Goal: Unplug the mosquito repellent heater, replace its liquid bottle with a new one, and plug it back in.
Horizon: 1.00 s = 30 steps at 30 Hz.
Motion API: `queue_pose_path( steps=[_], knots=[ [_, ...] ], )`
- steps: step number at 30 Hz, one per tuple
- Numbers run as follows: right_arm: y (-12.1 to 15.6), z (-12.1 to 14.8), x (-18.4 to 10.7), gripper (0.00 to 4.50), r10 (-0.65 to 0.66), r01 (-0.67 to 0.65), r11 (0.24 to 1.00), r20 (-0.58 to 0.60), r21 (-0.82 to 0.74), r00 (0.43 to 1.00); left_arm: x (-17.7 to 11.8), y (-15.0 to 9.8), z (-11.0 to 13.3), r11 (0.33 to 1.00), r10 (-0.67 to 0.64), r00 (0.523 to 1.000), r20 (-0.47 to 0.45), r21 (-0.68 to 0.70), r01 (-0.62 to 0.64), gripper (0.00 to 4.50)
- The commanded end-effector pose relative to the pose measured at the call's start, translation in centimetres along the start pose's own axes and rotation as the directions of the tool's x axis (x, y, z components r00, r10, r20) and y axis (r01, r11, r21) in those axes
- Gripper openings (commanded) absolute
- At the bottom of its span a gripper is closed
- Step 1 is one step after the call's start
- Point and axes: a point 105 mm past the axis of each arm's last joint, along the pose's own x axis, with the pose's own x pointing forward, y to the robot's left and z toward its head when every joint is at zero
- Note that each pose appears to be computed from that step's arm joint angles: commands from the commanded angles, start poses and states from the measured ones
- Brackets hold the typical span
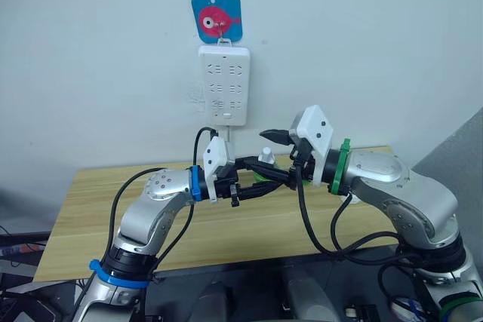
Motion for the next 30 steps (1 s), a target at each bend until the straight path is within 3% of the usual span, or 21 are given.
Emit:
queue_pose_path(
  steps=[1,11,16,24,30],
  knots=[
    [-1.7,0.3,-2.7,3.47,-0.064,0.064,0.998,-0.009,-0.02,0.998,0.1,-0.7,0.9,0.999,-0.03,0.999,0.028,0.032,0.029,2.3],
    [-1.5,-0.3,-6.9,3.47,-0.001,-0.001,1.0,-0.115,-0.016,0.993,0.1,-0.8,0.8,0.999,-0.032,0.999,0.027,0.026,0.031,2.3],
    [0.3,0.8,-5.2,3.47,0.058,-0.06,0.998,-0.062,-0.026,0.996,0.2,-0.8,0.8,0.999,-0.032,0.999,0.027,0.027,0.032,2.3],
    [1.1,1.4,-0.8,3.47,0.034,-0.034,0.998,0.007,-0.046,0.999,0.4,-1.1,0.8,0.999,-0.039,0.999,0.029,0.027,0.039,2.3],
    [0.1,0.8,-1.3,3.47,-0.003,0.003,0.999,-0.008,-0.036,1.0,0.3,-1.1,0.8,0.999,-0.041,0.999,0.028,0.026,0.04,2.3]
  ],
)
